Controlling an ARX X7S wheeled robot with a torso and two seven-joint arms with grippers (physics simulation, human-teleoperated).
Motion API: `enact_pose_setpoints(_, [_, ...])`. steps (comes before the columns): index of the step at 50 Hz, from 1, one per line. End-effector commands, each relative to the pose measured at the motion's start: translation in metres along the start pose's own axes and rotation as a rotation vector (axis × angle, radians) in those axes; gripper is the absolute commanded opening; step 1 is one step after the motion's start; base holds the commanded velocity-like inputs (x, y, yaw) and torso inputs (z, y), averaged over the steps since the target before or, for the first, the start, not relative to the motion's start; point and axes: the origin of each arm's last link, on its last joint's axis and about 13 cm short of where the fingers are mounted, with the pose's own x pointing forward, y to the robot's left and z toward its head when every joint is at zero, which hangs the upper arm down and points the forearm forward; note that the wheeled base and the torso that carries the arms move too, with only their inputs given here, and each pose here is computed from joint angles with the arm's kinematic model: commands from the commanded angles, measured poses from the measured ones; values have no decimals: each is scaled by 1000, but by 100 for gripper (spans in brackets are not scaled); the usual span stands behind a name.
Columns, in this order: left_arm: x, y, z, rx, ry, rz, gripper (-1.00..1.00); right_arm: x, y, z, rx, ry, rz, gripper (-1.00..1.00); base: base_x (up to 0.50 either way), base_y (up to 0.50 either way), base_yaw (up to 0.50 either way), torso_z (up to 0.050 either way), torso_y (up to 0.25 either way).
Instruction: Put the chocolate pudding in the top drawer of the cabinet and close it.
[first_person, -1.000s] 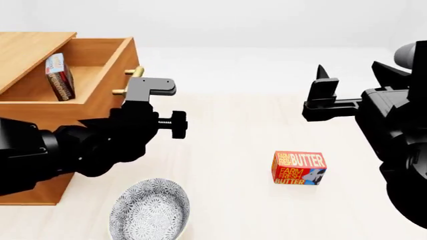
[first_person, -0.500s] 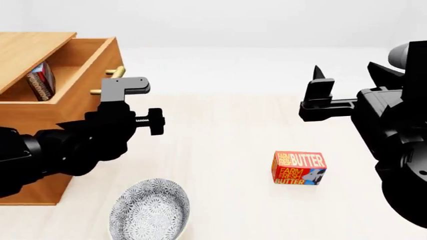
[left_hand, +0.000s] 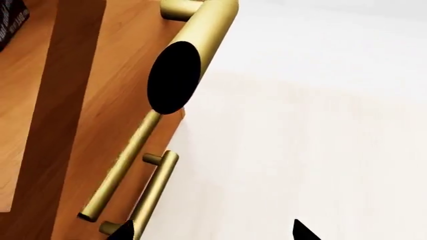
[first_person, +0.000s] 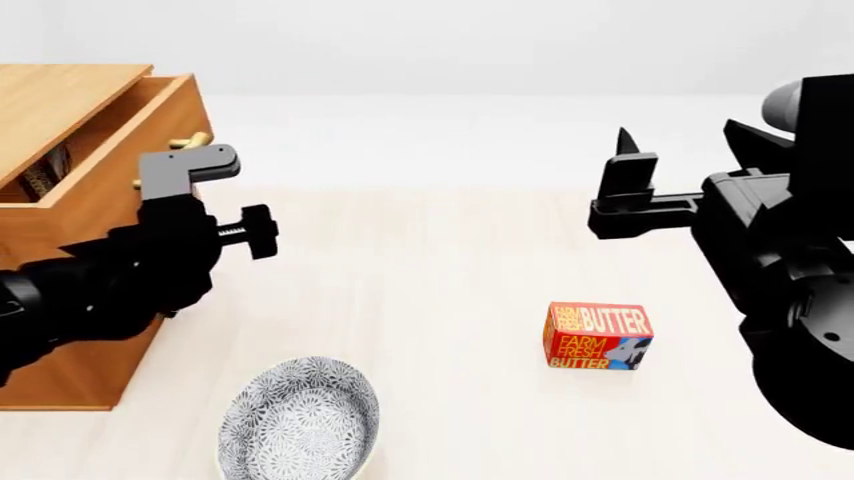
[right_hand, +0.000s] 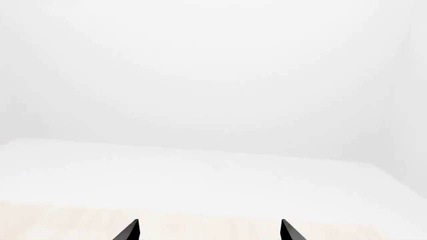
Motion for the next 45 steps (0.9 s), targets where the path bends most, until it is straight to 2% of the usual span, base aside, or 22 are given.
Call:
enact_pose_setpoints(1, [8,19,2,-43,3,82,100,2,2,0,-1,0,6,100,0,0,0,0,0])
enact_pose_setpoints(45, [4,61,9,-170,11,255,100,4,4,-2,-1,4,13,100,0,0,0,0,0])
